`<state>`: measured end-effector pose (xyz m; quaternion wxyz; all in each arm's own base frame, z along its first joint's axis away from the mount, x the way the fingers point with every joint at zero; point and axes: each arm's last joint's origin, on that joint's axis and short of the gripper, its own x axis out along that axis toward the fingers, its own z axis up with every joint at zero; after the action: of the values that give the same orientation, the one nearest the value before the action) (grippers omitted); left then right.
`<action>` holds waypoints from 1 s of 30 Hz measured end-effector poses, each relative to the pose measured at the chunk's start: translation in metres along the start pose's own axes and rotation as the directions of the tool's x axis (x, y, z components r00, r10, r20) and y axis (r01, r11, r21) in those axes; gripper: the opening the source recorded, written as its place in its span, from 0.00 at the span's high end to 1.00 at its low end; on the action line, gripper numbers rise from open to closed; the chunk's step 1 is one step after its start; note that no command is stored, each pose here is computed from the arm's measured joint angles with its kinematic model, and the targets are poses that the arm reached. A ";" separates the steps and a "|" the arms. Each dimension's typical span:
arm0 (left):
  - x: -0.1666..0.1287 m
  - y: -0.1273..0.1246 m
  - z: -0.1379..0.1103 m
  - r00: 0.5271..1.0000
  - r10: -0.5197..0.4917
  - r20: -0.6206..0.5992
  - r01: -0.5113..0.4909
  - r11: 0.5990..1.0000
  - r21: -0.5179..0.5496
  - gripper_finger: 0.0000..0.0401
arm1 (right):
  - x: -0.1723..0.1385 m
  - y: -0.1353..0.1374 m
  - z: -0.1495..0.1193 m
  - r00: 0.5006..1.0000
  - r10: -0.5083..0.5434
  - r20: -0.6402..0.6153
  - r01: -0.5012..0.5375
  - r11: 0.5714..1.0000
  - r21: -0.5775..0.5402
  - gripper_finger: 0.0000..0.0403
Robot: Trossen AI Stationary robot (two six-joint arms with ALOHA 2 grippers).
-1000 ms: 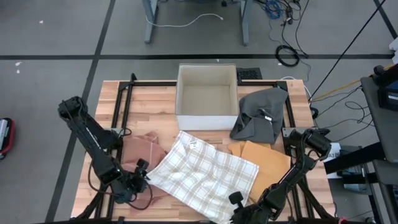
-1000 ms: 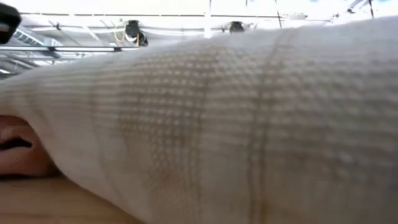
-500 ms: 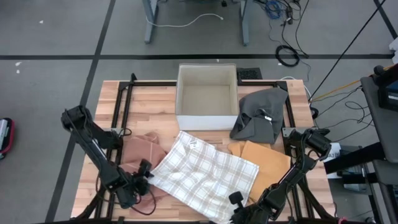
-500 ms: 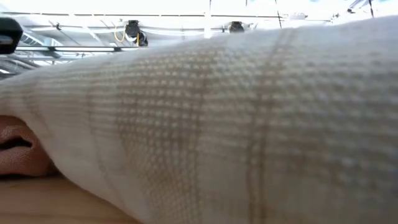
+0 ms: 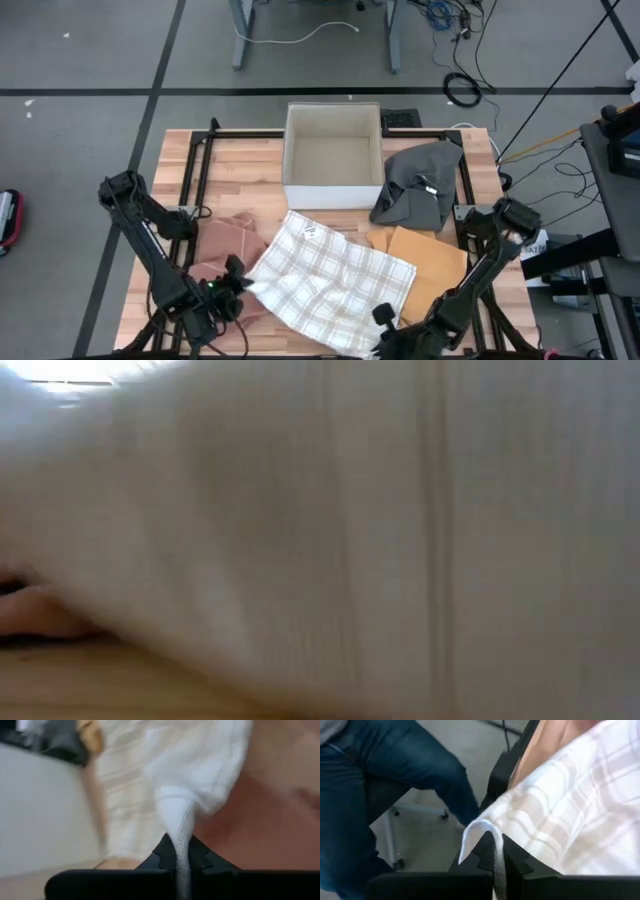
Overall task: Fold towel
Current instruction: Fold the white patterned towel
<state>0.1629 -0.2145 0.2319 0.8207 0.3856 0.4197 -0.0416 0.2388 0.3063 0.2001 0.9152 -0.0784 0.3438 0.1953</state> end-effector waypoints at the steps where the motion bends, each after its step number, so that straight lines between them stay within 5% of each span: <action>1: -0.004 0.007 0.001 0.999 0.031 -0.027 -0.031 1.000 -0.002 0.98 | -0.011 0.000 0.004 1.000 -0.012 0.018 0.013 1.000 -0.018 1.00; 8: -0.031 0.059 -0.008 0.926 0.315 -0.210 -0.320 0.947 0.011 0.99 | -0.101 -0.008 0.029 0.970 -0.149 0.190 0.169 0.982 -0.090 1.00; 12: -0.043 0.089 -0.003 0.906 0.399 -0.143 -0.407 0.913 -0.031 0.99 | -0.152 -0.020 0.036 0.928 -0.230 0.294 0.269 0.958 -0.100 1.00; 17: -0.060 0.127 0.003 0.838 0.538 -0.095 -0.546 0.822 -0.161 0.99 | -0.201 -0.035 0.042 0.866 -0.292 0.406 0.357 0.929 -0.094 1.00; 26: -0.091 0.177 0.007 0.775 0.625 -0.094 -0.608 0.697 -0.380 0.99 | -0.240 -0.057 0.046 0.824 -0.311 0.473 0.395 0.914 -0.087 1.00; 30: -0.095 0.189 0.008 0.848 0.518 -0.114 -0.513 0.744 -0.429 0.99 | -0.257 -0.066 0.046 0.806 -0.316 0.501 0.398 0.915 -0.062 1.00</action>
<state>0.1817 -0.1119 0.4163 0.8682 0.2884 0.2899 0.2810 0.1170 0.1805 0.4043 0.9820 -0.1657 0.0673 0.0602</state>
